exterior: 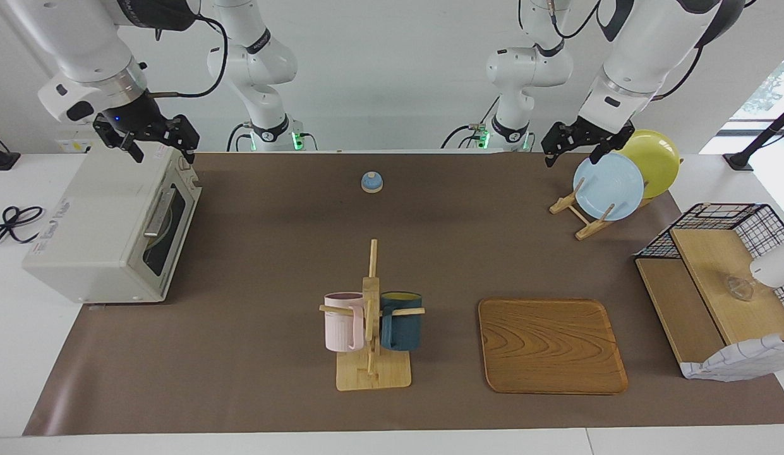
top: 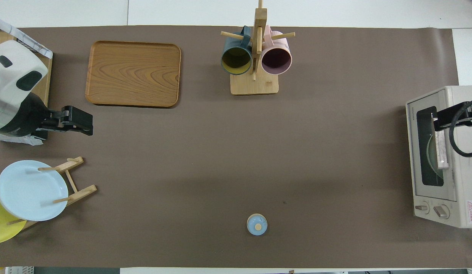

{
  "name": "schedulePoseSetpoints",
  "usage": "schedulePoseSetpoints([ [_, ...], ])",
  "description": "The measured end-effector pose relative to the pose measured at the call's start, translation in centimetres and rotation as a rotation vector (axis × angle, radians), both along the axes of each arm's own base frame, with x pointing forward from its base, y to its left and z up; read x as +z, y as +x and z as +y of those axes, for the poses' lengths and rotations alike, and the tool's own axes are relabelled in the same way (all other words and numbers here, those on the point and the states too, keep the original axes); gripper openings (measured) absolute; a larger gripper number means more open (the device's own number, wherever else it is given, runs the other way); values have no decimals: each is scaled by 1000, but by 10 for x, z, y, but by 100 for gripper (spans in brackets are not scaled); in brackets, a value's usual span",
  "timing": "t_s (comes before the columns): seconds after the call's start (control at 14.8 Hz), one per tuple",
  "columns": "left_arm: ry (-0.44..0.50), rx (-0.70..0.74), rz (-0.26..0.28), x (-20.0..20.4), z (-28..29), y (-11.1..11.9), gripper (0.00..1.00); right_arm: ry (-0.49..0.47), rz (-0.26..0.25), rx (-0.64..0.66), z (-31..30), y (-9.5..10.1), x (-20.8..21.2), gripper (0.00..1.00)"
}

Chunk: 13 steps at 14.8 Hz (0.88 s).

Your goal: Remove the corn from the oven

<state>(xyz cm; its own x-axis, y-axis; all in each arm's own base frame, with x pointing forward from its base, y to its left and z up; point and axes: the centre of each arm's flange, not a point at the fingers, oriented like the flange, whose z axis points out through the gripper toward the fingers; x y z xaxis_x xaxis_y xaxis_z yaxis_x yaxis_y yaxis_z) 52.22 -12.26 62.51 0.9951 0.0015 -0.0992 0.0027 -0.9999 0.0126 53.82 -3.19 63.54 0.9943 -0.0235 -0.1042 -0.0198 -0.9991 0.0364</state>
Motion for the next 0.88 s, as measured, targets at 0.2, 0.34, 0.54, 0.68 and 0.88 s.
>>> schedulePoseSetpoints([
  [0.2,0,0,0,0,0,0,100,0,0,3,2,0,0,100],
  [0.34,0,0,0,0,0,0,100,0,0,8,4,0,0,100],
  [0.54,0,0,0,0,0,0,100,0,0,12,6,0,0,100],
  [0.68,0,0,0,0,0,0,100,0,1,12,6,0,0,100],
  [0.88,0,0,0,0,0,0,100,0,4,12,6,0,-2,100],
])
